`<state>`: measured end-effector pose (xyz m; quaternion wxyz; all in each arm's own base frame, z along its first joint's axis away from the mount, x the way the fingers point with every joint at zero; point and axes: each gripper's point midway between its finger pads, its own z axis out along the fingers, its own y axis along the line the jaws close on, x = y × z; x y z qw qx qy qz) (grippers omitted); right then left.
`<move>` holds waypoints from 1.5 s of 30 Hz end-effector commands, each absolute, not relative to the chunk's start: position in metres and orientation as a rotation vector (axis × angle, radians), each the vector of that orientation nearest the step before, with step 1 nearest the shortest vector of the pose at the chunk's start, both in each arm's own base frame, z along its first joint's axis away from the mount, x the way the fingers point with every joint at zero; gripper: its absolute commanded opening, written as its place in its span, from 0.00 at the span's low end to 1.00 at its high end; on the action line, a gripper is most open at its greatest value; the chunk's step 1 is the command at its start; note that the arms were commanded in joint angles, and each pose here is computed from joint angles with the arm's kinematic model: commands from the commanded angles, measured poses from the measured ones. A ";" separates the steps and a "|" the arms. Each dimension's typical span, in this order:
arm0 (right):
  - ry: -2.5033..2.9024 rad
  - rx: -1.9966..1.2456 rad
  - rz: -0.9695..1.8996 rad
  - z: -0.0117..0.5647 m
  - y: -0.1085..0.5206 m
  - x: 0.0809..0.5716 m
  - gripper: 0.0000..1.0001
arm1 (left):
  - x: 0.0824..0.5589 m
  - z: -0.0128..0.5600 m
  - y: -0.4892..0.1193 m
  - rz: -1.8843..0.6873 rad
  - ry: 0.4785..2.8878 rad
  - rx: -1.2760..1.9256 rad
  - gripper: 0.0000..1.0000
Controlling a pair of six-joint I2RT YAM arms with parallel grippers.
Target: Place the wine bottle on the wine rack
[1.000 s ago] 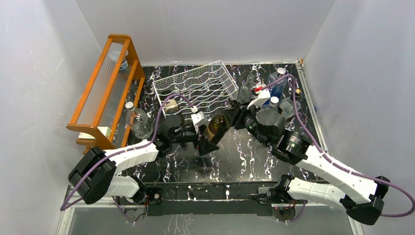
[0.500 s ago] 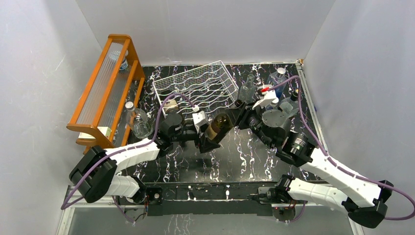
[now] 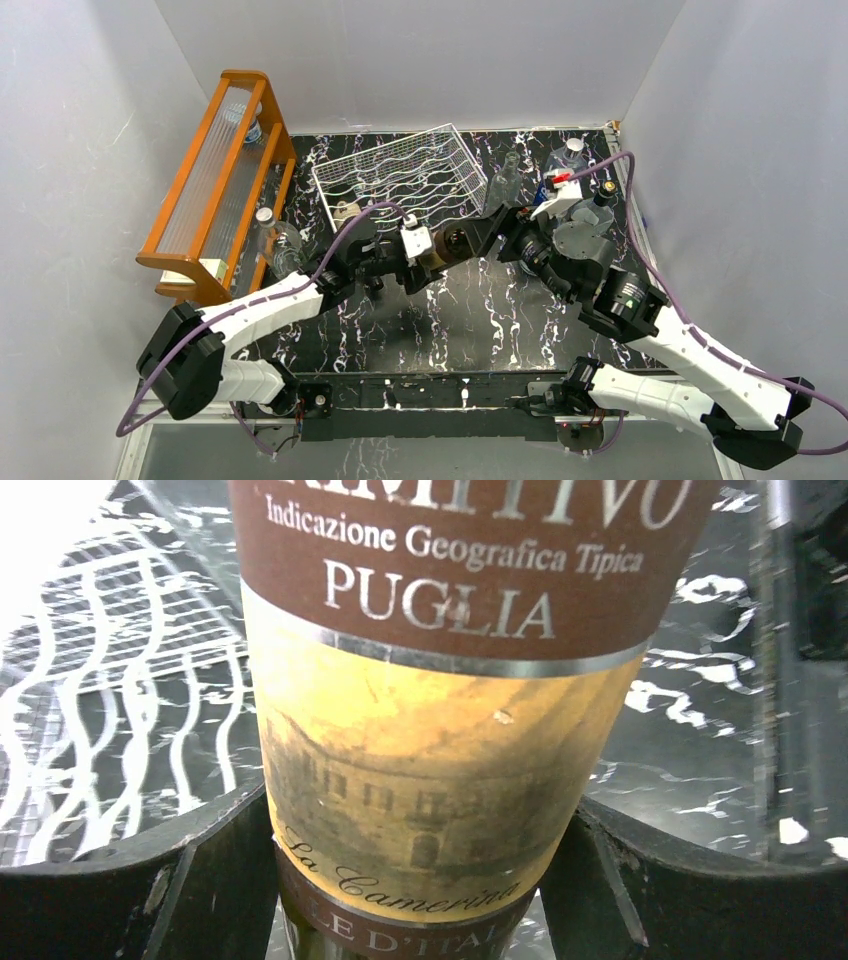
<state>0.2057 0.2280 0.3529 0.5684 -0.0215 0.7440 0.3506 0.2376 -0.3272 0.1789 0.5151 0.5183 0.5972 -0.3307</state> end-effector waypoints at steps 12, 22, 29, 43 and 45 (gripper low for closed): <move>1.702 -0.118 0.655 0.401 0.179 0.195 0.87 | 0.292 0.293 -0.279 -0.038 0.938 1.299 0.00; 1.823 -0.221 0.541 0.396 0.175 0.192 0.89 | 0.299 0.313 -0.262 0.186 0.817 1.313 0.00; 1.897 -0.390 0.492 0.376 0.195 0.193 0.90 | 0.298 0.321 -0.257 0.256 0.755 1.301 0.00; 2.093 -0.820 0.169 0.320 0.207 0.216 0.91 | 0.280 0.326 -0.251 0.310 0.649 1.344 0.00; 2.120 -0.899 0.166 0.307 0.210 0.214 0.91 | 0.276 0.326 -0.251 0.310 0.636 1.350 0.00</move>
